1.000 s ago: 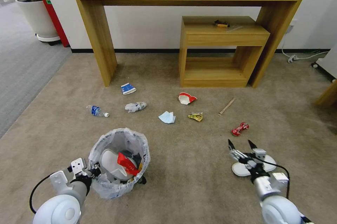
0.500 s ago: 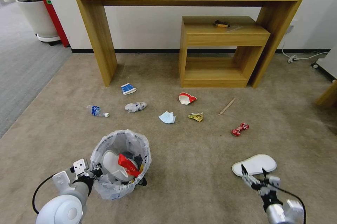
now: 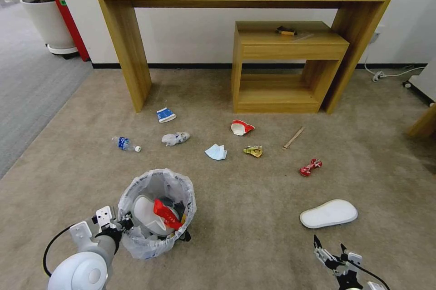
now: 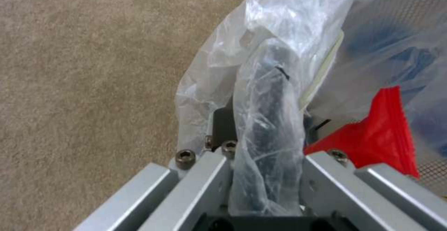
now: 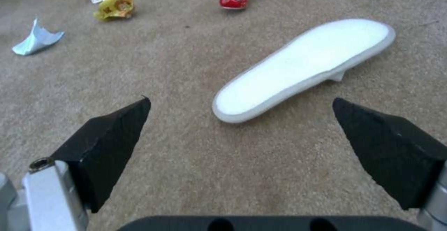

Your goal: Pick up the trash bin and place the garbage on the floor into it.

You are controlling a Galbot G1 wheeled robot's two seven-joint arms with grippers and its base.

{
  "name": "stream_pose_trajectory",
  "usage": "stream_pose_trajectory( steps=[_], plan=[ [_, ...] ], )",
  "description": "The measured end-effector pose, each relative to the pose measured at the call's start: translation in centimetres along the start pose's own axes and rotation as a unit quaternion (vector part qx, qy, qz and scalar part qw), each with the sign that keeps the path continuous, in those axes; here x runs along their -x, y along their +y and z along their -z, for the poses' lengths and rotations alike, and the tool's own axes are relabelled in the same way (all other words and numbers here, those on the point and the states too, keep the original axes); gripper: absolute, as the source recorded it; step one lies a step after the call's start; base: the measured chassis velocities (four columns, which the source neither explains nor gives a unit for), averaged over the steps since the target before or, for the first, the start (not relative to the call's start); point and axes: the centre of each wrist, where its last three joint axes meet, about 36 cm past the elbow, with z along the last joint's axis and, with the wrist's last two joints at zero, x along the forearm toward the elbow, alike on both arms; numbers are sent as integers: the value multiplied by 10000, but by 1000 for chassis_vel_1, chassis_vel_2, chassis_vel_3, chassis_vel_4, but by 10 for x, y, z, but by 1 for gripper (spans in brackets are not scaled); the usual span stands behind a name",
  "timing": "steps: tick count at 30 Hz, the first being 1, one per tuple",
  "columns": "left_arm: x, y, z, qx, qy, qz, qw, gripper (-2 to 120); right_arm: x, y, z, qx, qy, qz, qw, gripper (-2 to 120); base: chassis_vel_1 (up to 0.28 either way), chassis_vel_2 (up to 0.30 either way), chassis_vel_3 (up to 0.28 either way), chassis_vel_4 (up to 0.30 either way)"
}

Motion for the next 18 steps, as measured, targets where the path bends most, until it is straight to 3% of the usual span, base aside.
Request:
stream_pose_trajectory(
  steps=[7,18],
  plan=[
    [0,1,2,6,-6,-12,10000,0,11,-10,-10,-26,-92,-205,9997,100,0,0,0,0],
    [-1,1,1,-27,-18,-15,10000,0,22,-14,-4,-545,-627,262,9962,99,0,0,0,0]
  ],
)
